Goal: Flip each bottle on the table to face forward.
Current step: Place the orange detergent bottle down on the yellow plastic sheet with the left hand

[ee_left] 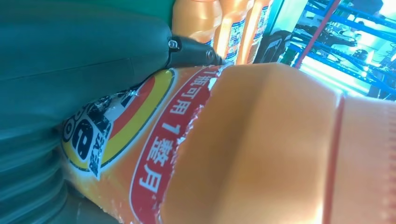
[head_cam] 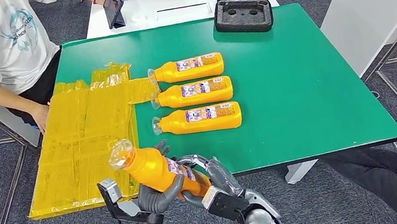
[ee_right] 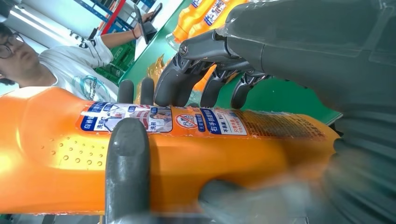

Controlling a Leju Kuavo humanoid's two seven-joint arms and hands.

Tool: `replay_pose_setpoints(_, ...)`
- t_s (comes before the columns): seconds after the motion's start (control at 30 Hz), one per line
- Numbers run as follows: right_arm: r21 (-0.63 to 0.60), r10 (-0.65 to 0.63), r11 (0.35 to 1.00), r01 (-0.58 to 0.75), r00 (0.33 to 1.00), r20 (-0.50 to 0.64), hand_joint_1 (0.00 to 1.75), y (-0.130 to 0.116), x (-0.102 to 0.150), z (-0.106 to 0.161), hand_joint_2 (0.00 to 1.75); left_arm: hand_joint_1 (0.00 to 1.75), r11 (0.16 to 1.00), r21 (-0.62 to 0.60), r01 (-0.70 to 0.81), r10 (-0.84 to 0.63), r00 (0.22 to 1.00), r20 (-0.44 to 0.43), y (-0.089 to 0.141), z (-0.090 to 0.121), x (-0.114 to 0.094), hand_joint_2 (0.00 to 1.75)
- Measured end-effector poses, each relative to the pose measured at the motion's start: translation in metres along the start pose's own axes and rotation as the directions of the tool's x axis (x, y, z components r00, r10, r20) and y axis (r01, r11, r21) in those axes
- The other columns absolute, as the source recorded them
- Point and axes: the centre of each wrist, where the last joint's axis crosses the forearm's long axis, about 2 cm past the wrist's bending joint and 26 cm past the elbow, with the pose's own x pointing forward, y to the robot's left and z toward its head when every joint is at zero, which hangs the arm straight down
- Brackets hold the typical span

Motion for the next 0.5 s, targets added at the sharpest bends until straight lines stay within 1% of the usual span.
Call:
replay_pose_setpoints(0.2, -0.001, -0.002, 1.000, 0.002, 1.000, 0.002, 1.73, -0.0001, 0.0005, -0.0006, 1.75, 1.75, 1.000, 0.001, -0.005, 0.005, 1.000, -0.006, 0.0005, -0.0003, 0.0002, 1.75)
replay_pose_setpoints(0.23, -0.002, -0.002, 1.000, 0.002, 1.000, 0.002, 1.65, -0.0002, 0.0006, -0.0006, 1.75, 1.75, 1.000, 0.000, -0.003, 0.003, 1.000, -0.007, 0.0006, -0.0004, 0.0003, 1.75)
replay_pose_setpoints(0.3, -0.005, -0.002, 1.000, 0.002, 1.000, 0.001, 1.12, -0.0005, 0.0006, -0.0004, 1.75, 1.75, 1.000, 0.001, -0.002, 0.002, 1.000, -0.010, 0.0007, -0.0004, 0.0003, 1.75)
replay_pose_setpoints(0.33, -0.007, -0.001, 1.000, 0.001, 1.000, 0.001, 0.69, -0.0006, 0.0006, -0.0002, 1.75, 1.75, 1.000, 0.002, -0.003, 0.003, 1.000, -0.012, 0.0009, -0.0005, 0.0003, 1.75)
replay_pose_setpoints(0.37, -0.010, 0.000, 1.000, 0.000, 1.000, 0.000, 0.33, -0.0005, 0.0006, 0.0000, 1.75, 1.75, 1.000, 0.003, -0.004, 0.004, 1.000, -0.013, 0.0010, -0.0005, 0.0004, 1.75)
replay_pose_setpoints(0.43, -0.017, 0.002, 1.000, -0.002, 1.000, -0.003, 0.00, 0.0004, 0.0009, 0.0007, 1.75, 1.75, 1.000, 0.010, -0.004, 0.004, 1.000, -0.014, 0.0011, -0.0008, 0.0008, 1.75)
replay_pose_setpoints(0.5, -0.029, 0.004, 1.000, -0.004, 1.000, -0.007, 0.00, 0.0021, 0.0016, 0.0013, 1.75, 1.75, 1.000, 0.022, 0.001, 0.000, 1.000, -0.012, 0.0012, -0.0014, 0.0016, 1.75)
